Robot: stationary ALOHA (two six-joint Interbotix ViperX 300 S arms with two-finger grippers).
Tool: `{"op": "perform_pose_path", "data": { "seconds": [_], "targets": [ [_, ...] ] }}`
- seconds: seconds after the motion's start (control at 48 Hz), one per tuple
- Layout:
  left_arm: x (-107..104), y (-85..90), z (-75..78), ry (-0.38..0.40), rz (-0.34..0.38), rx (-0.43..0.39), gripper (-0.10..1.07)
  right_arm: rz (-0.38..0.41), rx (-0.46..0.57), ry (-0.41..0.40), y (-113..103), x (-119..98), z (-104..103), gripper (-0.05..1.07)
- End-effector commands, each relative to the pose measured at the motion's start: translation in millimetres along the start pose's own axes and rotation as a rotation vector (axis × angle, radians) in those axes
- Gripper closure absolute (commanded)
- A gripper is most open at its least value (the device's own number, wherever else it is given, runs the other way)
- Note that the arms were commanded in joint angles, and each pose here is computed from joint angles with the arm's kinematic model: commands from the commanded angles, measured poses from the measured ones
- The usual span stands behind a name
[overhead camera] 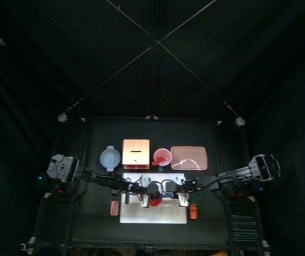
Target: Cut dough in half
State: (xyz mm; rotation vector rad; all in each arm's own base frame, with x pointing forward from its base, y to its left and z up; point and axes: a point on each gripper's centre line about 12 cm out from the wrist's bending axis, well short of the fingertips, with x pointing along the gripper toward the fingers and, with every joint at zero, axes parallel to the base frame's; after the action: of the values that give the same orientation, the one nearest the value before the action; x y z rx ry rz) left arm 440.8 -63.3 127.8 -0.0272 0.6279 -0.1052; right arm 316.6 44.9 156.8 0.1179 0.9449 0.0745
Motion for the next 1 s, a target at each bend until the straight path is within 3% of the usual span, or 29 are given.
{"op": "perform_pose_path", "data": {
  "seconds": [0.0, 0.438, 0.625, 0.979],
  "targets": [
    [-10, -0.7, 14.9, -0.023, -0.004, 0.008, 0.42, 0.008, -0.007, -0.104, 3, -9, 25, 0.77],
    [-28, -1.4, 16.4, 0.009, -0.007, 0.026, 0.42, -0.001, -0.003, -0.162, 0, 3, 41, 0.77],
    [-35, -0.5, 6.7, 0.02, -0.006, 0.022, 0.42, -0.006, 0.002, -0.188, -3, 6, 45, 0.77],
    [-44, 1.2, 4.6, -0.068, -0.003, 0.025, 0.42, -0.01, 0.004, -0.204, -5, 10, 46, 0.77]
  ]
}}
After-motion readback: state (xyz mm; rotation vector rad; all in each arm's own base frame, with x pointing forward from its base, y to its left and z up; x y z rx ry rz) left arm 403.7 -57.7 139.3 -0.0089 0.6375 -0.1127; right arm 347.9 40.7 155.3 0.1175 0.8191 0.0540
